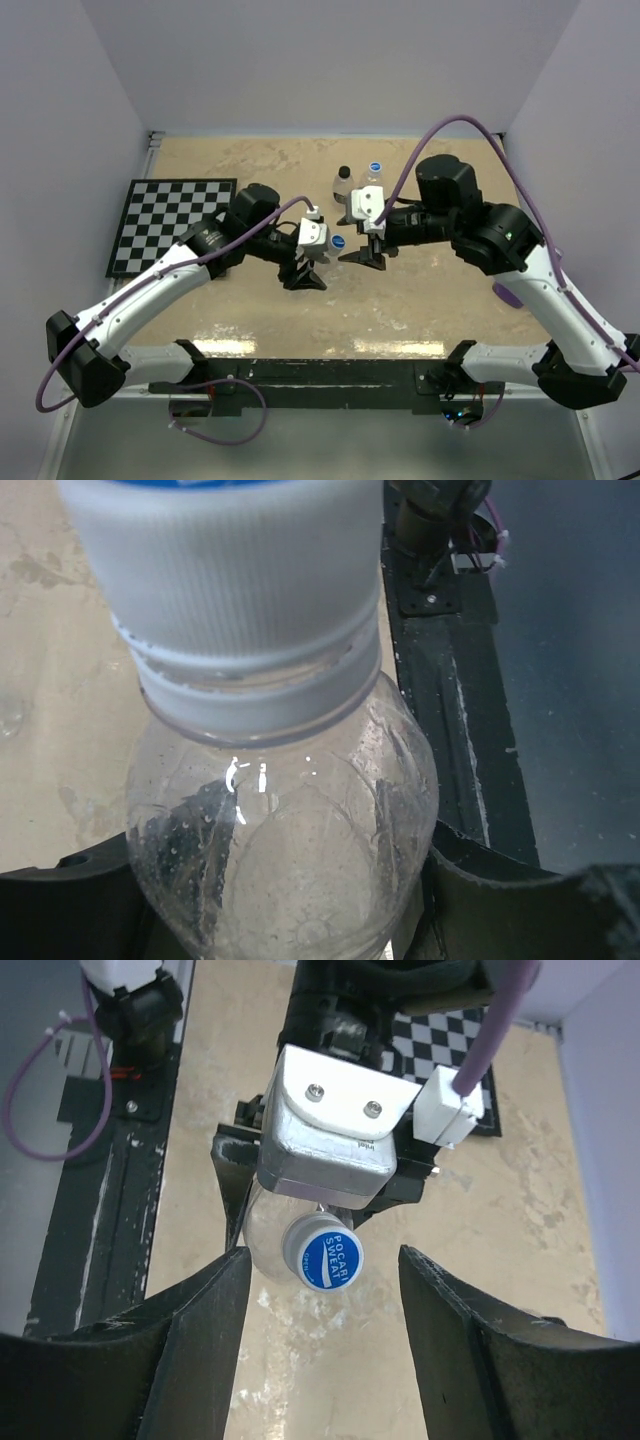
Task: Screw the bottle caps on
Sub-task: Screw the bottle cap onto the plastic bottle.
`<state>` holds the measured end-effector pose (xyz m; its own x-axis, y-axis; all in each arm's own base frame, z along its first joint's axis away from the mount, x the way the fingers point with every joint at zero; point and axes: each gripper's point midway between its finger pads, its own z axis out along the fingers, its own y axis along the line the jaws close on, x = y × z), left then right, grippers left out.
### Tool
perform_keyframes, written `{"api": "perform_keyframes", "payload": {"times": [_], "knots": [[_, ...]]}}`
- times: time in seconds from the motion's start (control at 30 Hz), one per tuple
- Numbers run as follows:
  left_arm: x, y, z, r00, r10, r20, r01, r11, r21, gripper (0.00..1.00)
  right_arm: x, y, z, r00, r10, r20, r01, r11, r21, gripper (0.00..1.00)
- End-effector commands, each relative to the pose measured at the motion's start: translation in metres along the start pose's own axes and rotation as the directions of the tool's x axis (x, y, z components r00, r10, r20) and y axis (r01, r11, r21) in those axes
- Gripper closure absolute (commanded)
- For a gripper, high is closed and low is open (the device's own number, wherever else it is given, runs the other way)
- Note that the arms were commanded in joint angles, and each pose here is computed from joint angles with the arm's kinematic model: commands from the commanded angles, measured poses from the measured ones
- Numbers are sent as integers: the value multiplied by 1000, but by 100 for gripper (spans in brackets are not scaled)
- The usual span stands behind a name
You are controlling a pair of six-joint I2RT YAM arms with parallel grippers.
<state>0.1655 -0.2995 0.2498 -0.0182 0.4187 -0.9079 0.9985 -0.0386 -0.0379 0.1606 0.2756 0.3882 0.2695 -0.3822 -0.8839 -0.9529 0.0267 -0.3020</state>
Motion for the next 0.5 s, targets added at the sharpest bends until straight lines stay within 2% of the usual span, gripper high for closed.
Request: {"api": "perform_keyframes", "payload": {"times": [0.0, 0.47], "knots": [[-19, -15, -8, 997, 72, 40, -76, 993, 90, 100, -6, 15, -3, 998, -62, 4, 62, 995, -79, 38], [-18, -19, -11, 996, 86, 22, -88, 989, 117, 100, -5, 16, 8, 999, -47, -12, 45, 991, -124, 44]]}}
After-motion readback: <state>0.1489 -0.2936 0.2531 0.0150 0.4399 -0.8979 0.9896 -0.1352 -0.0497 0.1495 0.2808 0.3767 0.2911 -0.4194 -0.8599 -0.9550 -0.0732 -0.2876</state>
